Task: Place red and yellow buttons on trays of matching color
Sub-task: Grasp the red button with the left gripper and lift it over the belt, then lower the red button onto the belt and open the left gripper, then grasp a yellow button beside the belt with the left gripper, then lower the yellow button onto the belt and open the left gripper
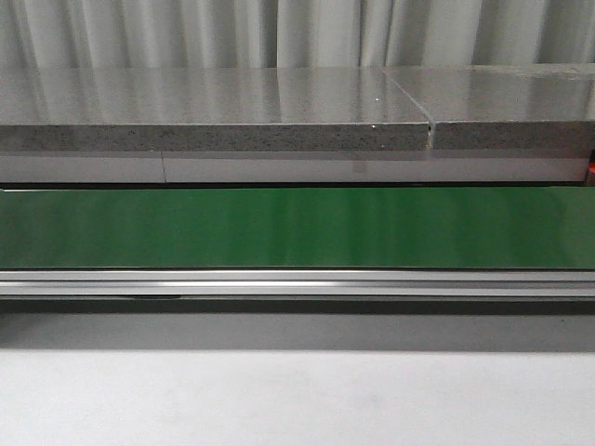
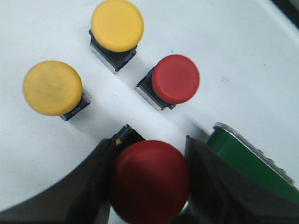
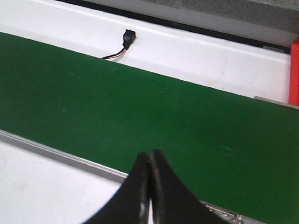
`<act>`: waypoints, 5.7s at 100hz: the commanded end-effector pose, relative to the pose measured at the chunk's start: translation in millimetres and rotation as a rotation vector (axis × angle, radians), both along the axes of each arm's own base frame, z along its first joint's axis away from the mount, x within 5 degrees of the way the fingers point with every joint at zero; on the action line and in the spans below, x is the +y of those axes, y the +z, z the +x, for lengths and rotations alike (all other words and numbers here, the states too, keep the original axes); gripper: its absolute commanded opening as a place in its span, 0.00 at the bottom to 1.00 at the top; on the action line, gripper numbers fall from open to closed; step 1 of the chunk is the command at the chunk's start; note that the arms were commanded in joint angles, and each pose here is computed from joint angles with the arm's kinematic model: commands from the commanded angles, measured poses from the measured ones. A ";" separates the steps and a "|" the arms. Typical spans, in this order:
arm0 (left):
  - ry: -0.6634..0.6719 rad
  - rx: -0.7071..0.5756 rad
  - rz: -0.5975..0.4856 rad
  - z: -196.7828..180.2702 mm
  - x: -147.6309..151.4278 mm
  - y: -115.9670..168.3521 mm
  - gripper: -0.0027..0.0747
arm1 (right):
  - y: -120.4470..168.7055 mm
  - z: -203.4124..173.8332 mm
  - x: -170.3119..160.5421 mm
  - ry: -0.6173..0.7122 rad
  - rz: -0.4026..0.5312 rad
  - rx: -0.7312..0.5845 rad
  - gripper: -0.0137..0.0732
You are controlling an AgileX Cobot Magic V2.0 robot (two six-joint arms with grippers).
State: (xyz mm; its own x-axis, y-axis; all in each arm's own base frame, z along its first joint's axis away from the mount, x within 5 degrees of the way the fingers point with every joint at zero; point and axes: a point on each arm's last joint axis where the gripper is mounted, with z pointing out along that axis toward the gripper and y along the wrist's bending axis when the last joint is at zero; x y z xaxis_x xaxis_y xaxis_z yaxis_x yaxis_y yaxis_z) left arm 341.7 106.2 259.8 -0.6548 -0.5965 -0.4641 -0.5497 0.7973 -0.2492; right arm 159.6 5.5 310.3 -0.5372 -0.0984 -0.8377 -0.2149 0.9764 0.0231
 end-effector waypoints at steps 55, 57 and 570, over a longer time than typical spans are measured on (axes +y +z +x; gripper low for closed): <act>-0.303 -0.124 0.089 -23.3 -73.3 70.4 0.11 | 13.6 1.5 -1.4 -0.023 0.002 -0.077 0.08; -0.306 -0.123 0.089 -22.5 -74.3 69.6 0.11 | 13.6 1.5 -1.4 -0.023 0.002 -0.077 0.08; -0.397 -0.013 0.130 -10.0 -67.5 44.8 0.01 | 13.6 1.5 -1.4 -0.023 0.002 -0.077 0.08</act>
